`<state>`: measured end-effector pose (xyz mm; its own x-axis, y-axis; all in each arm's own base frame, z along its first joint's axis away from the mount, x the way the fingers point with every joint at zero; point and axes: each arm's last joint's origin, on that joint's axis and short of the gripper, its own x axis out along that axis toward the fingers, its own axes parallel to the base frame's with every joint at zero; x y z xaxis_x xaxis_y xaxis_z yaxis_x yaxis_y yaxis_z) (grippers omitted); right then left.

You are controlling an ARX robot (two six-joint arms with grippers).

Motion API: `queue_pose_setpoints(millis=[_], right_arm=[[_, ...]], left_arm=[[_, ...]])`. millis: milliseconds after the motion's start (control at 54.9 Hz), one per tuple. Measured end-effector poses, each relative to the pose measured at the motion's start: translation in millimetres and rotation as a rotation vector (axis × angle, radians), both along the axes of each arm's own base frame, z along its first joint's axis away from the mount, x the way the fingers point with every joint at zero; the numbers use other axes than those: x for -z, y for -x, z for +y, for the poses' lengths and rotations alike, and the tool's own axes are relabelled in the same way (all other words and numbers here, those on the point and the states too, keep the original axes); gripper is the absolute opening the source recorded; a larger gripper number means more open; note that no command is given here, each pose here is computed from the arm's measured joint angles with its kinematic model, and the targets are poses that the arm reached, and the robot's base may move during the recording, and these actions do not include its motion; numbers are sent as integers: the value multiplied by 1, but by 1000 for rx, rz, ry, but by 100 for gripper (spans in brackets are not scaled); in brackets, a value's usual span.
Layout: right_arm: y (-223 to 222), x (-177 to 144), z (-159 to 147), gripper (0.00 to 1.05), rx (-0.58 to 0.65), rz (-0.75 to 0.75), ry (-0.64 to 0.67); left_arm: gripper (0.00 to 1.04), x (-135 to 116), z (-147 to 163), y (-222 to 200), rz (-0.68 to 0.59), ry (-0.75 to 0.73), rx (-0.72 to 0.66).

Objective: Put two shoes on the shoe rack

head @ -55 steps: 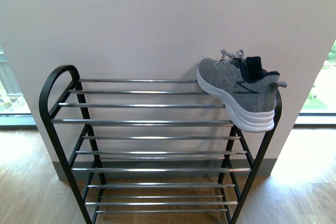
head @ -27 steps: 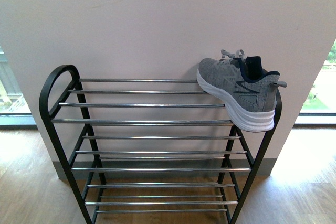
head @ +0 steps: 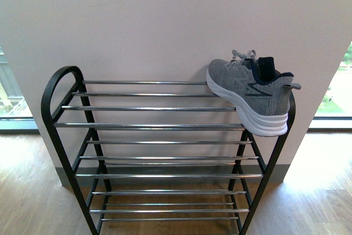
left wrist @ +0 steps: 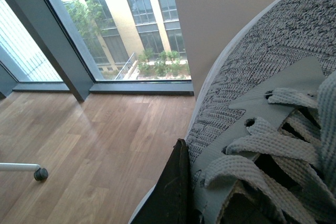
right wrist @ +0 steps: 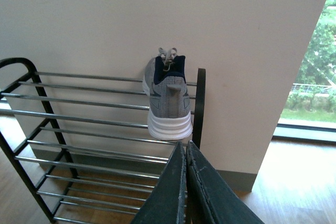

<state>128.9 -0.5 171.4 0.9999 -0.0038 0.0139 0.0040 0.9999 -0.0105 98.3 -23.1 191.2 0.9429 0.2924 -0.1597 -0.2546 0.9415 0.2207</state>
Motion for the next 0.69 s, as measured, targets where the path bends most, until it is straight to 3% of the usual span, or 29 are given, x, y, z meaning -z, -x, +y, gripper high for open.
queue_pose_setpoints(millis=[693], right_arm=[[18,-2,0,2,0,-7,0]], left_arm=[[2,0,0,0,0,0,0]])
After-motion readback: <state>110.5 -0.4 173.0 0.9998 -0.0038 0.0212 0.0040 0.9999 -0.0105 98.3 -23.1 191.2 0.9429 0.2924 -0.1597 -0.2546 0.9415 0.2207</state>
